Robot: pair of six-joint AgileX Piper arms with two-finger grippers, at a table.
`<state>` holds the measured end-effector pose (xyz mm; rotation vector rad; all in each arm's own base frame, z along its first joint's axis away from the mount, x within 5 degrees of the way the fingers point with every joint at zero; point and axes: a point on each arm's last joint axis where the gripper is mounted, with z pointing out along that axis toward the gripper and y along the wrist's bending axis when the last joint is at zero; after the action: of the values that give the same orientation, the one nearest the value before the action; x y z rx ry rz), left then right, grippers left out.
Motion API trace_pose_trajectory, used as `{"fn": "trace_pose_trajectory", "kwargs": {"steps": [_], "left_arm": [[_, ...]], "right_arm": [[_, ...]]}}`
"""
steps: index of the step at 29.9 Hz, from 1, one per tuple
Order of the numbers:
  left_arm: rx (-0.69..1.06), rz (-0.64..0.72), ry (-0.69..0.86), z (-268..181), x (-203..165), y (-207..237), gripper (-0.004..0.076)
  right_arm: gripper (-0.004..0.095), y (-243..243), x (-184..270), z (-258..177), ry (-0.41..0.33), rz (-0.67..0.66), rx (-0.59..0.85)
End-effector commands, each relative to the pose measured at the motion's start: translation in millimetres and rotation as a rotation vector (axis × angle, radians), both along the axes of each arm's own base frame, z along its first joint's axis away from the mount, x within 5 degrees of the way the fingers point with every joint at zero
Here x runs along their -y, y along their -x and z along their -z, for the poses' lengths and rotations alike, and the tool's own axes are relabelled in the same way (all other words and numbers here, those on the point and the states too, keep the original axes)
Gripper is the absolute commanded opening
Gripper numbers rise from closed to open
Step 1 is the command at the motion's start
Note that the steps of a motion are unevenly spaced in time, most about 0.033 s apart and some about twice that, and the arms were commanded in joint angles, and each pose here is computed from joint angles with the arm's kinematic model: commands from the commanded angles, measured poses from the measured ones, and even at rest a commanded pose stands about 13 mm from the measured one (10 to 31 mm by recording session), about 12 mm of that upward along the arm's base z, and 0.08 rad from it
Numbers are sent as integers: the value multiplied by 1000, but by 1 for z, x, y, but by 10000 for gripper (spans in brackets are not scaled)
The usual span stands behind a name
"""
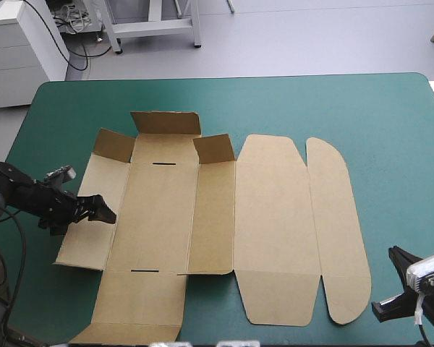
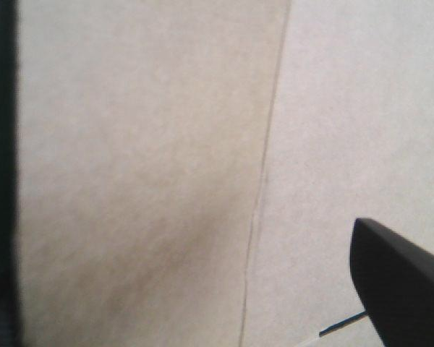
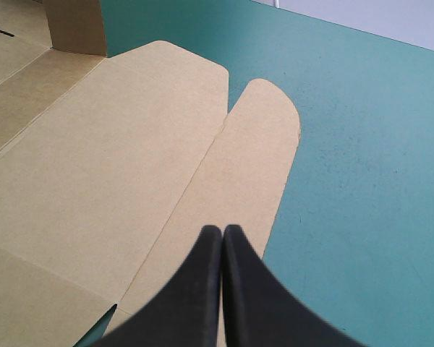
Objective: Fold the box
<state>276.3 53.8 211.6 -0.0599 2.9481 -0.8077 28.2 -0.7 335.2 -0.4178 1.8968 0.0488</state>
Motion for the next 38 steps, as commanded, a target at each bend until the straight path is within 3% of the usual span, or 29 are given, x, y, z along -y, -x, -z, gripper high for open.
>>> {"fn": "trace_pose_trajectory", "kwargs": {"steps": [1, 9, 12, 15, 19, 20, 31, 38], "left_arm": [[-32, 89, 90, -8, 27, 4, 694], [16, 101, 66, -24, 33, 11, 693], [40, 102, 57, -31, 34, 14, 637], [26, 86, 39, -32, 33, 16, 465], [-1, 73, 12, -30, 31, 17, 38], [3, 77, 14, -30, 31, 17, -4], [29, 67, 18, -38, 33, 19, -8], [144, 89, -28, -66, 31, 4, -8]], "right_arm": [[-20, -1, 0, -13, -4, 2, 84], [-20, -1, 0, -13, 0, 1, 82], [-20, -1, 0, -13, 0, 1, 82], [-20, -1, 0, -12, -1, 1, 79], [-20, -1, 0, -12, 1, 2, 73], [-20, -1, 0, -12, 1, 2, 73], [-20, -1, 0, -12, 7, 1, 70], [-20, 0, 2, -7, 21, 8, 21]]}}
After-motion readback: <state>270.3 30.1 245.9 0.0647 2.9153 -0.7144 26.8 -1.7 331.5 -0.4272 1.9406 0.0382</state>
